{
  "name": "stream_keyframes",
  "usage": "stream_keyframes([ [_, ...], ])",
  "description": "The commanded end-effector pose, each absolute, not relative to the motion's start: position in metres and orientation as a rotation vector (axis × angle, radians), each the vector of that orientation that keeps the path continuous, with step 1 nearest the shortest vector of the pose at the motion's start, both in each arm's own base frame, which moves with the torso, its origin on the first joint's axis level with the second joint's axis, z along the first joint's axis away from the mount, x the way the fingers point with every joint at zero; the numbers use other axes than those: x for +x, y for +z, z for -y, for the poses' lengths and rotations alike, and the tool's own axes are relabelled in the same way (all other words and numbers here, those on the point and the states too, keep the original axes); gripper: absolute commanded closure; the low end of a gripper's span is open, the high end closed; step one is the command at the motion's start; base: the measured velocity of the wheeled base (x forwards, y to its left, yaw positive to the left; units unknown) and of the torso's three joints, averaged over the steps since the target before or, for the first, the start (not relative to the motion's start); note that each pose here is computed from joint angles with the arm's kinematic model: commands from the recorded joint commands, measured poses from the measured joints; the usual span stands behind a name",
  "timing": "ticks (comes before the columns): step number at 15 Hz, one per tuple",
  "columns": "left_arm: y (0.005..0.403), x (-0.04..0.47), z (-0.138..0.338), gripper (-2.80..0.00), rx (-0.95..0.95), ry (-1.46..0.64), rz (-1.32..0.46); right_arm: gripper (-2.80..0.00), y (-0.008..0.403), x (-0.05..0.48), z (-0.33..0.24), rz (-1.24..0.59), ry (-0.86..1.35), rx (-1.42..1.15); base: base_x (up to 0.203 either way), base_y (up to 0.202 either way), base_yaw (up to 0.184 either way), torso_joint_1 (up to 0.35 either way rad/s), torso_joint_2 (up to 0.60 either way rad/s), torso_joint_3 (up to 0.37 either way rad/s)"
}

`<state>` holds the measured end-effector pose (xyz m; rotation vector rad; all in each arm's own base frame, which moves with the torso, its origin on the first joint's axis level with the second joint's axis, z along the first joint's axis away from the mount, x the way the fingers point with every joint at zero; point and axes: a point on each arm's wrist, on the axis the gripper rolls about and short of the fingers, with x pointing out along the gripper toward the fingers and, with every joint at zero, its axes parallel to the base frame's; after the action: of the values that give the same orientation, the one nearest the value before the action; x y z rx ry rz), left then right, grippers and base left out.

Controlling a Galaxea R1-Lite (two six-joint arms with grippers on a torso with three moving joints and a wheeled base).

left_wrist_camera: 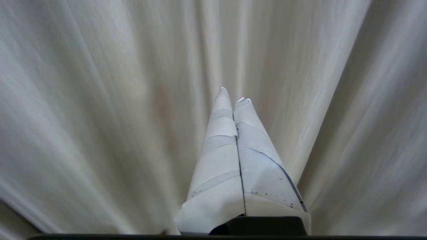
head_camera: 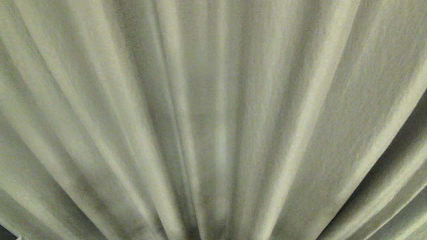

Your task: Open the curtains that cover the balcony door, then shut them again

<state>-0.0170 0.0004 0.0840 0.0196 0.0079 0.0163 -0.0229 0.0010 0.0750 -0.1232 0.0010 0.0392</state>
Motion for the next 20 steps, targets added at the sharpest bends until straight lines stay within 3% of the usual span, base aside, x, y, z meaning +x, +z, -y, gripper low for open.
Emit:
stream_keyframes([
  [1, 0.0781, -0.0229, 0.0001, 0.0, 0.04, 0.0, 0.023, 0.0, 0.075, -0.0228, -0.001, -0.002, 0.04, -0.124, 0.0, 0.0, 0.0, 0.0, 0.0, 0.0],
  [20, 0.0764, -0.0229, 0.0001, 0.0, 0.026, -0.001, 0.006, 0.0, 0.075, -0.0228, -0.001, -0.002, 0.039, -0.124, 0.0, 0.0, 0.0, 0.0, 0.0, 0.0],
])
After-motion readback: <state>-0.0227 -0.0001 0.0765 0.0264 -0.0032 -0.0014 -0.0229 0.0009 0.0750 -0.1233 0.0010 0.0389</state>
